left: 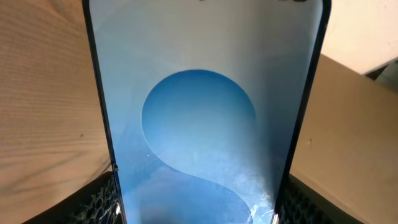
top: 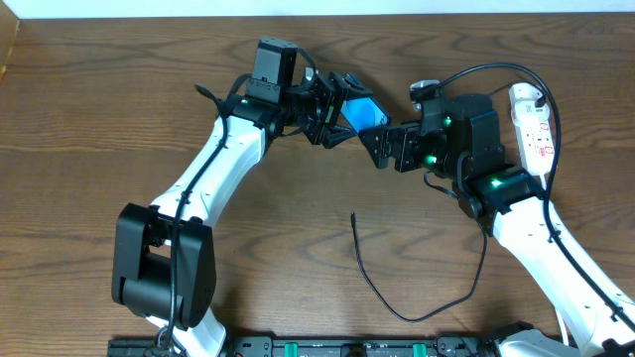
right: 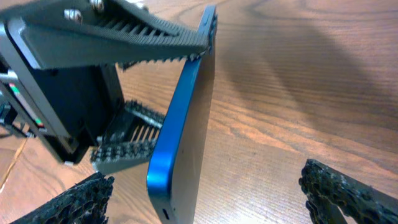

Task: Plug charger to phone and switch on socket
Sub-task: 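Grasp the phone's edge with the right gripper beside the left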

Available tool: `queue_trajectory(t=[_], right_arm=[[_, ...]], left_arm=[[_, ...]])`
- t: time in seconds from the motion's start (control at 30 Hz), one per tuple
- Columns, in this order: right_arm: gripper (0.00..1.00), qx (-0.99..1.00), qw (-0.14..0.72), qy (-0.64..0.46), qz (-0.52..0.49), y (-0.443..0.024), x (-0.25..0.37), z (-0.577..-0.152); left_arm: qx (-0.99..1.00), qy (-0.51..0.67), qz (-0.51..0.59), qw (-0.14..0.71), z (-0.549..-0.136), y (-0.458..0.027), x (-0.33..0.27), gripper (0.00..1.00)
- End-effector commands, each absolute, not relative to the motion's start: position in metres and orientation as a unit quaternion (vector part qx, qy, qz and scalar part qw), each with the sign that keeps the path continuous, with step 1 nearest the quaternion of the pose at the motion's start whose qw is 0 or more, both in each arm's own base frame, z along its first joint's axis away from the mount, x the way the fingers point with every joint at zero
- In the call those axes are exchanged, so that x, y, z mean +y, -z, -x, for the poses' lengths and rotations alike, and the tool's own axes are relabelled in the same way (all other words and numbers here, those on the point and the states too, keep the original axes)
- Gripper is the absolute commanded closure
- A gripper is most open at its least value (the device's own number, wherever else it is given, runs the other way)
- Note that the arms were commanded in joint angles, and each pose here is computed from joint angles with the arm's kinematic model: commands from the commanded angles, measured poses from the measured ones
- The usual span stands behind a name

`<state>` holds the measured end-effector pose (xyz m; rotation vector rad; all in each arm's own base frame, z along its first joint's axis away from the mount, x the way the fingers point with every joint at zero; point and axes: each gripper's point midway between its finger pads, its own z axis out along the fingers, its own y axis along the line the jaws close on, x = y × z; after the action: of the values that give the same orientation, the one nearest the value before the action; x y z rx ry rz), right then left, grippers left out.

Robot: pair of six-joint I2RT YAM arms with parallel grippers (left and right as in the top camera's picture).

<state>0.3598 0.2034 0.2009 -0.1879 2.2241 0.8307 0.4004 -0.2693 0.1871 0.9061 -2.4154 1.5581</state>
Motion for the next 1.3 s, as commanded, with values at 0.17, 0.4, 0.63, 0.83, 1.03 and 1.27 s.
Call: queue_trajectory(t=[0.17,0.4,0.63,0.83,1.03,1.27], right_arm=[[0.03,0.86,0.388,-0.327,0.059,-0.214,0.207,-0.367],[0.03,0.86,0.388,-0.325,0.065,-0.213,0.213,-0.364],[0.03,0.862,0.389,-0.318,0.062,-0.211,0.212,-0.364],[0.04,0.864,0.389,-0.313,0.06,-0.21,0.211,-0.365],[0.1,0.87,0.388,-0.299,0.052,-0.206,0.207,-0.365],[0.42,0.873,0.384,-0.297,0.051,-0.203,0.206,-0.364]], left_arm=[[-0.778,-0.532,-0.324,0.077,-0.402,-0.213,-0.272,0.93],[-0.782,-0.531,-0.316,0.082,-0.397,-0.213,-0.28,0.93],[-0.785,-0.53,-0.308,0.088,-0.39,-0.213,-0.288,0.93],[-0.789,-0.529,-0.297,0.095,-0.382,-0.213,-0.299,0.93],[-0.79,-0.529,-0.294,0.097,-0.38,-0.213,-0.301,0.93],[-0.79,-0.529,-0.294,0.097,-0.38,-0.213,-0.301,0.92]])
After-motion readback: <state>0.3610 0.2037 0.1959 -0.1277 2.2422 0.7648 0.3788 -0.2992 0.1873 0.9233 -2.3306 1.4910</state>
